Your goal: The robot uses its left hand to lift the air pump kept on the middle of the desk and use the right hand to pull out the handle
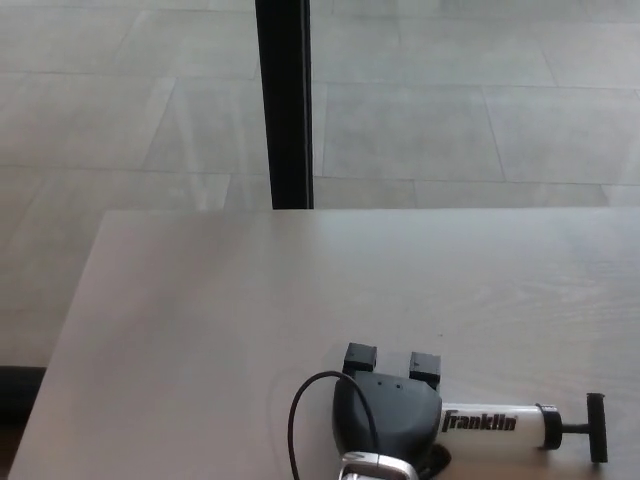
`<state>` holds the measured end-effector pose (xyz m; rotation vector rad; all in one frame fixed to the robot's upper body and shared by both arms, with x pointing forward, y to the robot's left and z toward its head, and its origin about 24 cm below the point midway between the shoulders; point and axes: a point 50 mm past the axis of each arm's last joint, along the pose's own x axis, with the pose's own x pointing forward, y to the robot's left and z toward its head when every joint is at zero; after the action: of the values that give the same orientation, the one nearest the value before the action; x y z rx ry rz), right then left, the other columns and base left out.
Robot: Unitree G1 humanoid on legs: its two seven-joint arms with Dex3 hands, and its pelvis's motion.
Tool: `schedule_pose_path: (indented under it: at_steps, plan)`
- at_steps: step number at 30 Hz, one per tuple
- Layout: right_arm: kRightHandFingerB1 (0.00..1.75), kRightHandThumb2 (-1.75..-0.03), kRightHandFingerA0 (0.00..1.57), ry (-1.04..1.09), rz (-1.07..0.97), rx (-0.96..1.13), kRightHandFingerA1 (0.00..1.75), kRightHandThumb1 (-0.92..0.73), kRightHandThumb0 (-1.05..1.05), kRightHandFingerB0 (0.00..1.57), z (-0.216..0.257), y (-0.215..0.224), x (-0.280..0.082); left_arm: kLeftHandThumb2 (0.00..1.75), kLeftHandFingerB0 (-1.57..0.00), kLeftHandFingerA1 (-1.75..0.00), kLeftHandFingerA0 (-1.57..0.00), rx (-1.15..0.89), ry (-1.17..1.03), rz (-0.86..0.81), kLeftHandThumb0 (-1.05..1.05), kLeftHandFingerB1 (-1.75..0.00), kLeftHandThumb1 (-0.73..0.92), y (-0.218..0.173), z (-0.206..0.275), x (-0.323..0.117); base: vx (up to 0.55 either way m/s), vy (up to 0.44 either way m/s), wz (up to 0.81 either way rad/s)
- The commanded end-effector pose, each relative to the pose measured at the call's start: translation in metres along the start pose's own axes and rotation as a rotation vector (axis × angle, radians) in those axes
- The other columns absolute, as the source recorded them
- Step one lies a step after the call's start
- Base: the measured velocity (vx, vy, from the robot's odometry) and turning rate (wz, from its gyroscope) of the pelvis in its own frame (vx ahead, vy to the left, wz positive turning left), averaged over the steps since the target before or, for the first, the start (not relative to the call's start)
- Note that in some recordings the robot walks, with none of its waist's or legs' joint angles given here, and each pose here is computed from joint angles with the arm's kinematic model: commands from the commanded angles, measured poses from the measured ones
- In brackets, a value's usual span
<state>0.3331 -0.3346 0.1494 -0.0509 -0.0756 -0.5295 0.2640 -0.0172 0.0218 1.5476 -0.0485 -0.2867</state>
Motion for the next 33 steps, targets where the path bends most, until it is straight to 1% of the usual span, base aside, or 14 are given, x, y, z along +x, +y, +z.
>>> schedule_pose_path:
  at_steps: [1, 5, 6, 8, 10, 11, 12, 14, 15, 16, 17, 18, 24, 33]
  plan:
    - [0.45, -0.6, 0.58, -0.024, -0.034, -0.027, 0.8, -0.69, -0.4, 0.48, 0.007, -0.005, 0.004, 0.62, -0.24, -1.07, -0.69, -0.03, -0.096, 0.118, -0.52, -0.42, 0.77, -0.009, 0.001, -0.002, 0.0, 0.0, 0.0]
    - [0.46, -0.6, 0.59, -0.031, -0.036, -0.028, 0.84, -0.68, -0.38, 0.48, 0.008, -0.006, 0.006, 0.63, -0.27, -1.23, -0.82, -0.078, -0.159, 0.165, -0.49, -0.46, 0.76, -0.006, 0.006, -0.001, 0.0, 0.0, 0.0]
    - [0.47, -0.6, 0.6, -0.037, -0.037, -0.03, 0.85, -0.68, -0.39, 0.49, 0.01, -0.006, 0.006, 0.93, -0.24, -1.09, -0.9, -0.087, -0.167, 0.168, -0.55, -0.55, 0.59, -0.006, 0.007, -0.001, 0.0, 0.0, 0.0]
    - [0.46, -0.6, 0.6, -0.041, -0.039, -0.035, 0.82, -0.68, -0.4, 0.49, 0.012, -0.006, 0.006, 0.61, -0.24, -1.16, -0.84, -0.098, -0.186, 0.164, -0.53, -0.45, 0.72, -0.006, 0.011, -0.001, 0.0, 0.0, 0.0]
    - [0.46, -0.6, 0.59, -0.041, -0.044, -0.034, 0.81, -0.68, -0.39, 0.48, 0.013, -0.006, 0.007, 1.0, -0.12, -1.05, -0.87, -0.085, -0.201, 0.162, -0.47, -0.52, 0.52, -0.006, 0.013, 0.0, 0.0, 0.0, 0.0]
    - [0.47, -0.6, 0.6, -0.043, -0.045, -0.03, 0.83, -0.67, -0.39, 0.49, 0.013, -0.006, 0.008, 0.62, -0.23, -1.15, -0.85, -0.081, -0.217, 0.165, -0.57, -0.45, 0.74, -0.006, 0.015, -0.001, 0.0, 0.0, 0.0]
    - [0.46, -0.6, 0.61, -0.044, -0.046, -0.025, 0.82, -0.67, -0.4, 0.49, 0.015, -0.006, 0.008, 1.01, -0.1, -1.02, -0.88, -0.08, -0.236, 0.171, -0.51, -0.51, 0.53, -0.005, 0.018, -0.001, 0.0, 0.0, 0.0]
    - [0.47, -0.6, 0.61, -0.047, -0.04, -0.027, 0.84, -0.67, -0.42, 0.49, 0.015, -0.006, 0.008, 0.62, -0.18, -1.08, -0.85, -0.057, -0.255, 0.174, -0.61, -0.46, 0.75, -0.005, 0.02, -0.001, 0.0, 0.0, 0.0]
    - [0.46, -0.6, 0.6, -0.049, -0.035, -0.034, 0.85, -0.68, -0.41, 0.48, 0.017, -0.005, 0.009, 1.02, -0.06, -0.98, -0.83, -0.047, -0.26, 0.17, -0.54, -0.51, 0.55, -0.004, 0.022, 0.0, 0.0, 0.0, 0.0]
    - [0.45, -0.6, 0.58, -0.05, -0.033, -0.038, 0.83, -0.68, -0.4, 0.46, 0.017, -0.005, 0.009, 0.63, -0.14, -1.05, -0.76, -0.052, -0.263, 0.151, -0.62, -0.43, 0.77, -0.004, 0.023, 0.0, 0.0, 0.0, 0.0]
    - [0.45, -0.6, 0.59, -0.051, -0.032, -0.042, 0.84, -0.68, -0.41, 0.46, 0.017, -0.005, 0.009, 1.07, 0.0, -0.88, -0.67, -0.032, -0.262, 0.139, -0.38, -0.51, 0.5, -0.004, 0.025, 0.0, 0.0, 0.0, 0.0]
    - [0.44, -0.6, 0.6, -0.054, -0.034, -0.053, 0.83, -0.68, -0.41, 0.47, 0.02, -0.004, 0.01, 0.89, -0.06, -0.89, -0.63, -0.026, -0.259, 0.131, -0.71, -0.46, 0.55, -0.003, 0.026, 0.002, 0.0, 0.0, 0.0]
    - [0.45, -0.6, 0.58, -0.066, -0.023, -0.043, 0.86, -0.67, -0.42, 0.46, 0.023, -0.002, 0.012, 0.91, -0.04, -0.47, -0.01, -0.045, -0.273, 0.09, -0.78, -0.26, 0.48, -0.002, 0.033, 0.002, 0.0, 0.0, 0.0]
    - [0.46, -0.59, 0.57, -0.09, -0.031, -0.049, 1.11, -0.64, -0.42, 0.5, 0.026, 0.002, 0.015, 0.9, -0.08, -0.38, 0.0, -0.011, -0.29, 0.022, -0.83, -0.2, 0.49, -0.002, 0.037, 0.002, 0.0, 0.0, 0.0]
